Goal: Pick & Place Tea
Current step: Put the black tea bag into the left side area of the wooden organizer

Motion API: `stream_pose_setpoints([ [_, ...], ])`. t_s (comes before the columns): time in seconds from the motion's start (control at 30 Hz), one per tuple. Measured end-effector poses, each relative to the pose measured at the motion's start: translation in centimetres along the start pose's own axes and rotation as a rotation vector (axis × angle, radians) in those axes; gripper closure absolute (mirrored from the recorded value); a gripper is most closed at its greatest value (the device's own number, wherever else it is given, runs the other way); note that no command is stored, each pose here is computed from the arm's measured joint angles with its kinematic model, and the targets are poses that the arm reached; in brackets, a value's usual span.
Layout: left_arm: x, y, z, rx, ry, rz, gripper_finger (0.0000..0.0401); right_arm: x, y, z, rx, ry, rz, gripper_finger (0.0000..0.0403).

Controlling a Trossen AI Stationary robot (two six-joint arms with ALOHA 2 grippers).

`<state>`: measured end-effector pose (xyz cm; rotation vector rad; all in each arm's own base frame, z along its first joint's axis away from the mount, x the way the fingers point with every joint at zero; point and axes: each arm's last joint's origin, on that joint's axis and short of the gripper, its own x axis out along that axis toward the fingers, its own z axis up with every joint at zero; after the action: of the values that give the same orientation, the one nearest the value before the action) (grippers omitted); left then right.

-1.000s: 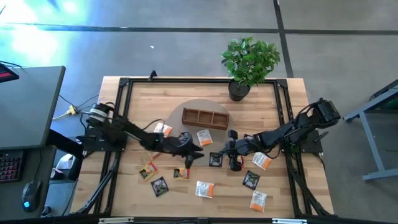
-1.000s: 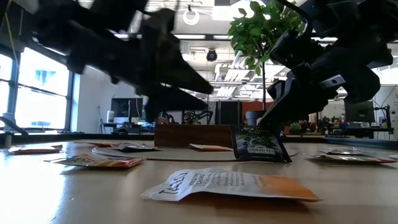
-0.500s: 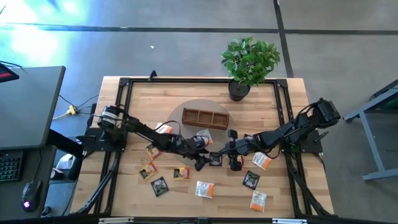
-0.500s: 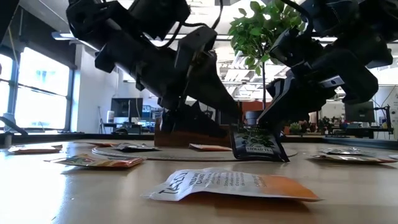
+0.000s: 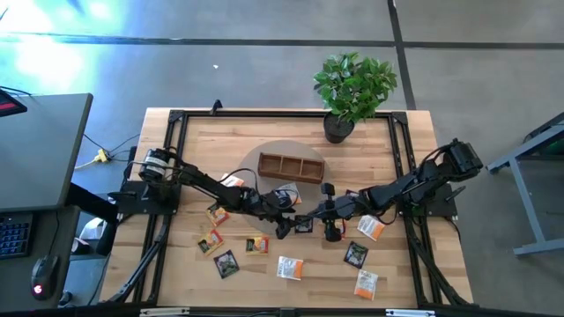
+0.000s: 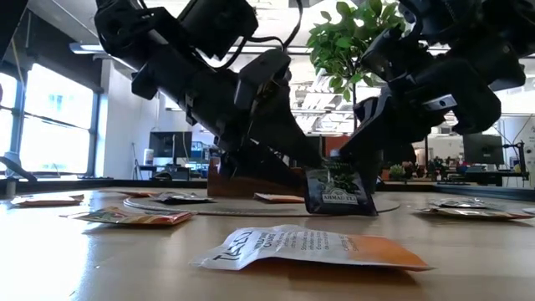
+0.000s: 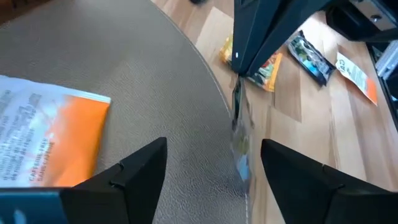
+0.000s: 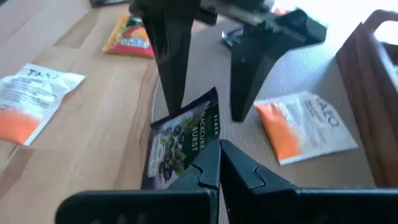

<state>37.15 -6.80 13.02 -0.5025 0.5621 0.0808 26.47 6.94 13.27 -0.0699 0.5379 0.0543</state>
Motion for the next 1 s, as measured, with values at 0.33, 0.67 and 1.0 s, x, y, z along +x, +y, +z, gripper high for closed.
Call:
stream_pose_setpoints([
  [0.33, 0.0, 0.1, 0.0, 0.081, -0.012, 0.021, 0.0313, 0.0, 0.0, 0.1, 0.002, -0.014, -0.002, 0.0403],
  [0.67, -0.1, 0.0, 0.1, 0.102, -0.011, 0.02, 0.0384, 0.0, -0.2, 0.0, 0.022, -0.008, -0.072, 0.0362],
  [1.0, -3.7, 0.2, 3.5, 0.107, 0.018, -0.007, 0.04, -0.1, -0.7, 0.9, -0.05, -0.088, -0.262, 0.026],
])
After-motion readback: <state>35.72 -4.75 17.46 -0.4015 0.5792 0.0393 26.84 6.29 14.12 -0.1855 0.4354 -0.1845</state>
